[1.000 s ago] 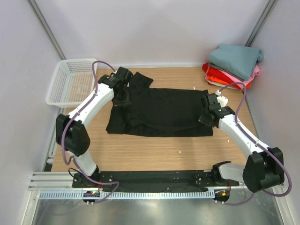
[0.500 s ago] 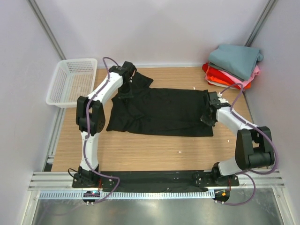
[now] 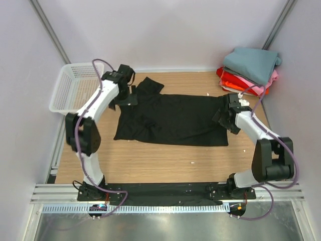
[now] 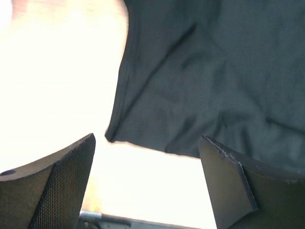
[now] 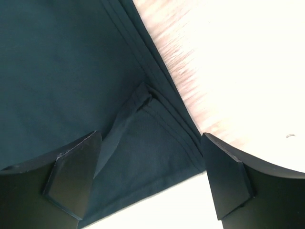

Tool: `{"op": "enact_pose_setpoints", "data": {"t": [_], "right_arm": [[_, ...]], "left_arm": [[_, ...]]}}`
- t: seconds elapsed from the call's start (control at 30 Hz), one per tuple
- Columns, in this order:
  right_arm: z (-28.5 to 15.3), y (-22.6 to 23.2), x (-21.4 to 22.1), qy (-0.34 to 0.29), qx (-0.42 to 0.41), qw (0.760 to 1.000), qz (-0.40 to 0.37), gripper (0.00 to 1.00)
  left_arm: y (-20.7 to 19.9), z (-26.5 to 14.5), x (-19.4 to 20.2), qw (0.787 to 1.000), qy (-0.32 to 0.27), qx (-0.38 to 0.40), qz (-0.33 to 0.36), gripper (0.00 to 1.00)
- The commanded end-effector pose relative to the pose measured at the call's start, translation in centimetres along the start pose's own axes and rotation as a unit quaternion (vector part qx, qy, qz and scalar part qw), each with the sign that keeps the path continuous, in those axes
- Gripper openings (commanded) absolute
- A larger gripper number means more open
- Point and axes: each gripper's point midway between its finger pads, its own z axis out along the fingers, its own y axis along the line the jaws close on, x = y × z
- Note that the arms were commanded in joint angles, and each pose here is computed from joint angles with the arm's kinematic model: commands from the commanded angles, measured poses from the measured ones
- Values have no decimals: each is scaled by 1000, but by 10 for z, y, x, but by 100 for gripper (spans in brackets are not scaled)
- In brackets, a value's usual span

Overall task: Fold and stack the t-shirts
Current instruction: Fold the tshirt

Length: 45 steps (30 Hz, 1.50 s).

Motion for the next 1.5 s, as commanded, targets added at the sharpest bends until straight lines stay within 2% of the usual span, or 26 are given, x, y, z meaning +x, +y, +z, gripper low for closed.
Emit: {"op": "enact_pose_setpoints", "data": {"t": [0.0,0.17,0.27,0.5,0.8,0.9,0.93,1.0,1.03,1.1,1.13,1.17,1.2,1.37,1.47], "right_arm": [[-42,-6,-29,-64,-17,998,10,93],[-50,3,4,-19,-84,996,8,93],[-46,8,28,13,-120,993,11,93],[-20,3,75,80,-140,987,20,91],[3,-14,69,77,-115,989,50,82],[9,-19,71,80,-108,989,56,73],[10,-20,71,80,-106,990,55,70],[12,-24,73,81,-100,990,55,56],[13,-26,74,80,-97,991,54,42],[13,-30,74,77,-90,992,53,26],[12,-31,73,76,-87,992,54,19],[11,-31,72,74,-86,992,56,5],[9,-31,70,71,-85,992,60,1],[8,-57,53,41,-25,995,88,1],[8,-64,52,42,-17,994,101,1]], "left_arm": [[12,-28,27,996,-45,33,-67,90],[16,-8,69,990,-48,62,-119,93],[20,17,98,987,-27,61,-146,93],[25,44,105,979,-53,49,-190,92],[44,64,108,973,-71,12,-218,90],[45,73,111,973,-67,6,-219,86],[44,75,112,973,-65,5,-219,81],[45,81,113,974,-63,1,-219,71],[45,83,114,974,-61,0,-218,51],[43,86,116,975,-56,2,-214,28],[43,87,117,975,-54,3,-215,3],[43,85,119,975,-51,2,-216,0],[45,84,122,975,-47,-1,-217,0],[58,58,143,969,-42,-9,-244,0],[56,43,159,965,-32,20,-258,0]]}}
